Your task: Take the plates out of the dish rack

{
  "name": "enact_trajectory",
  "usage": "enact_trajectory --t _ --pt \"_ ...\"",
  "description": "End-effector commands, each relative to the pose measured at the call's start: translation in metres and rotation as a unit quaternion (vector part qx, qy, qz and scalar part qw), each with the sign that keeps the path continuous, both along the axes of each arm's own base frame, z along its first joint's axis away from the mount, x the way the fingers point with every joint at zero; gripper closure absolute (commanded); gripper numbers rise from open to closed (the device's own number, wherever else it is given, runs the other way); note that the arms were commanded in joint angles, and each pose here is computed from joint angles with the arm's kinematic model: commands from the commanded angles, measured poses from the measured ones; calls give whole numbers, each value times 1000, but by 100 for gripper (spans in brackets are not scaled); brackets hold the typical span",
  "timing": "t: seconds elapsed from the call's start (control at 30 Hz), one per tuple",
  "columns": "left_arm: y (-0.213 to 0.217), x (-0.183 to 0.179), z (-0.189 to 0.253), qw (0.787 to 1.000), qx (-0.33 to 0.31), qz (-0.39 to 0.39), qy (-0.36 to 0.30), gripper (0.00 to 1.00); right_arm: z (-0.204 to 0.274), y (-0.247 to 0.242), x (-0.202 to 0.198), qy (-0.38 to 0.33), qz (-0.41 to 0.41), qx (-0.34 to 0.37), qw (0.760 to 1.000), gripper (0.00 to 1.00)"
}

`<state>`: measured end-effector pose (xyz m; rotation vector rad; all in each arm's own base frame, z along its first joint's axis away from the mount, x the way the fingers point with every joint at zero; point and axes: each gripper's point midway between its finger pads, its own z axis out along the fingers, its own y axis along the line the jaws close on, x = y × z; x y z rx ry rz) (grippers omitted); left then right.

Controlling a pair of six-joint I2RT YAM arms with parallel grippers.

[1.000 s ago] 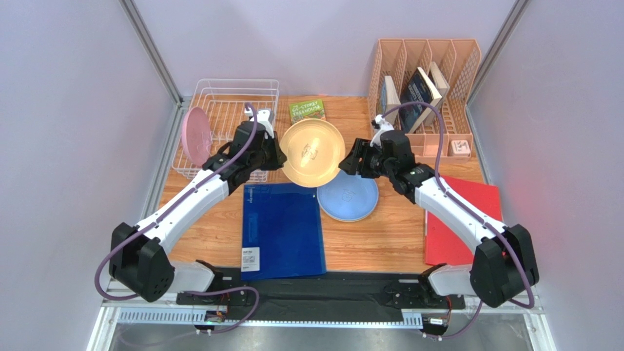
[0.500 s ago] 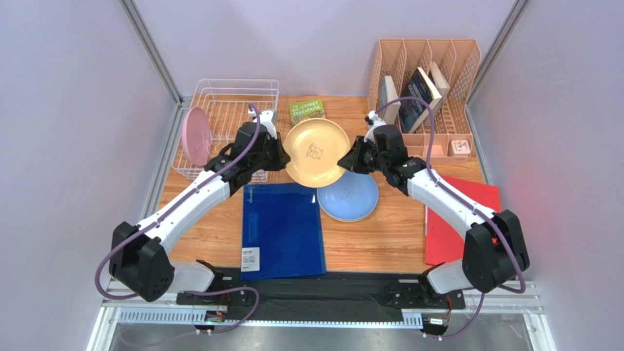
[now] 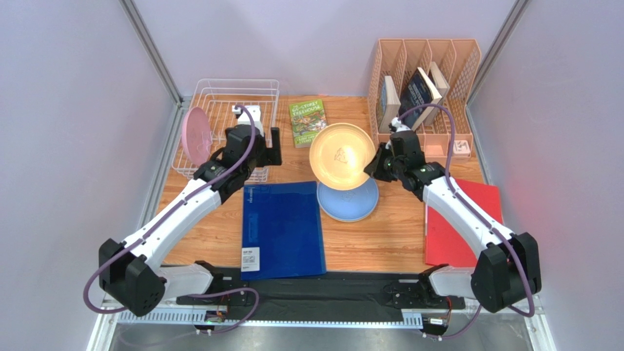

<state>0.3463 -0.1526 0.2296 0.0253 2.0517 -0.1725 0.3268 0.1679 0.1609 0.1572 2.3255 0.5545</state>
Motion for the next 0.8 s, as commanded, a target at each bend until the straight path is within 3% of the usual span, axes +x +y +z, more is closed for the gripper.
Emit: enact_trajectory --t 0.0,0.23,0.43,0.77 --pt "58 5 46 987 91 108 -79 0 -2 -24 -18 21 -16 -33 999 100" --pt "97 4 55 967 152 178 -102 0 -31 -22 -41 84 5 -34 996 98" --pt "131 3 48 958 152 223 -92 0 -41 -9 -50 110 32 -8 993 96" --pt "144 4 40 957 149 237 -79 0 -50 -3 -48 125 41 -1 991 85"
